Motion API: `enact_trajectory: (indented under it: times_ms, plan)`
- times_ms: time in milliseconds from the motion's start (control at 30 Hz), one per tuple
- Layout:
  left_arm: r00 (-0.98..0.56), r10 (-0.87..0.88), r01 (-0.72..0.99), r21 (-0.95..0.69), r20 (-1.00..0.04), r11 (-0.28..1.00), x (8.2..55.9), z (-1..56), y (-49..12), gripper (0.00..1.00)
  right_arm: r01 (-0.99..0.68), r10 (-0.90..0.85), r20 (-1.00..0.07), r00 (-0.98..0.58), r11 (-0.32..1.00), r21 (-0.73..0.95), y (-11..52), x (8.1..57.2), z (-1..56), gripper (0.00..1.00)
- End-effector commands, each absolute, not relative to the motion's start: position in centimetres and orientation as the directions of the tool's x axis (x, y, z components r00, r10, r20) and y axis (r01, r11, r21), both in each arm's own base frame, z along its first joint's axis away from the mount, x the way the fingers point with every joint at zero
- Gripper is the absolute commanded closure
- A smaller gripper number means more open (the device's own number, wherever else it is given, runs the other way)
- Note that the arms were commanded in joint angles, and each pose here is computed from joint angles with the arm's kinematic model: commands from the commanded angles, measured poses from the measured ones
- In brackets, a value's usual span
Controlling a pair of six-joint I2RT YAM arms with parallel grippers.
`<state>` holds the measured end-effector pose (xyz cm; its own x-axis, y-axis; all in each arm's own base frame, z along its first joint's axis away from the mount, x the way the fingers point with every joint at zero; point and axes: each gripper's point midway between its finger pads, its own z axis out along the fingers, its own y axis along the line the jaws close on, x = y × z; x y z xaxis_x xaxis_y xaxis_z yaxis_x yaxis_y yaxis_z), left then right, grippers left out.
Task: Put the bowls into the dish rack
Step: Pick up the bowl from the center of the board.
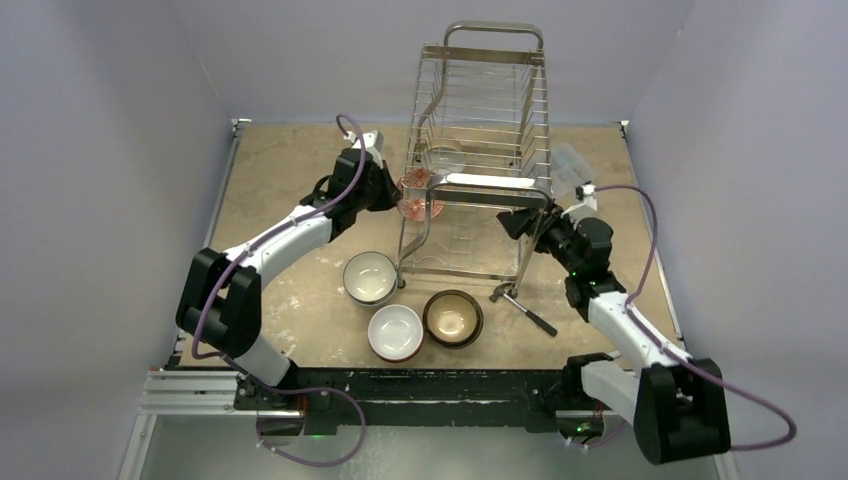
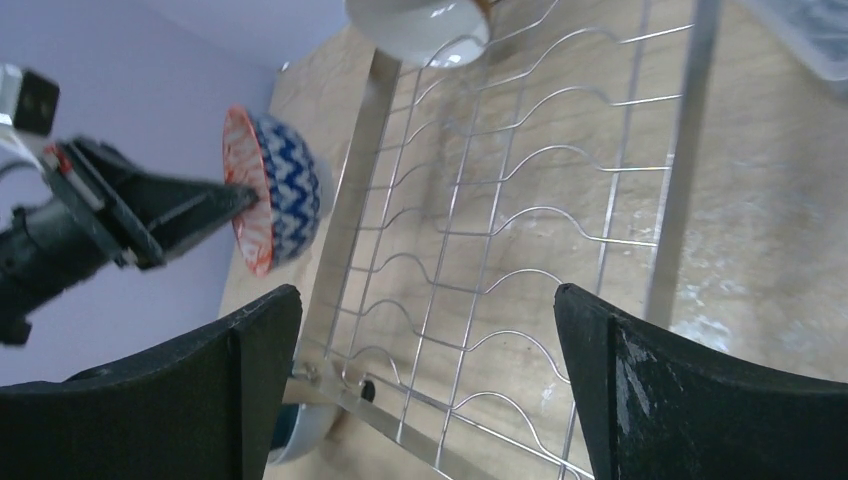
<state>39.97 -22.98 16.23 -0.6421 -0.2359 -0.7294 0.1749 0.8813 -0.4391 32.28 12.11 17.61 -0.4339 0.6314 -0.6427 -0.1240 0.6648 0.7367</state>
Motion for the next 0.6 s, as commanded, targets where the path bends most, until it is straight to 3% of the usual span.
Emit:
enact_trajectory:
  times_ms: [0,300,567]
  plan:
    - [-0.487,-0.373,0.294,-0.551,-0.790,0.781,43.1,24.0,-25.5,1.00,-0.423,0.518,-0.740,-0.428,0.608,0.671,15.3,32.5,20.3,0.01]
    - [-0.381,-0.427,0.490,-0.571,-0.820,0.659,41.5,26.0,-27.1,1.00,-0.600,0.414,-0.764,-0.496,0.472,0.646,18.4,33.1,20.3,0.01]
    - [-0.464,-0.401,0.630,-0.612,-0.790,0.477,39.7,25.6,-30.5,1.00,-0.691,0.380,-0.756,-0.533,0.320,0.648,20.2,32.8,21.2,0.01]
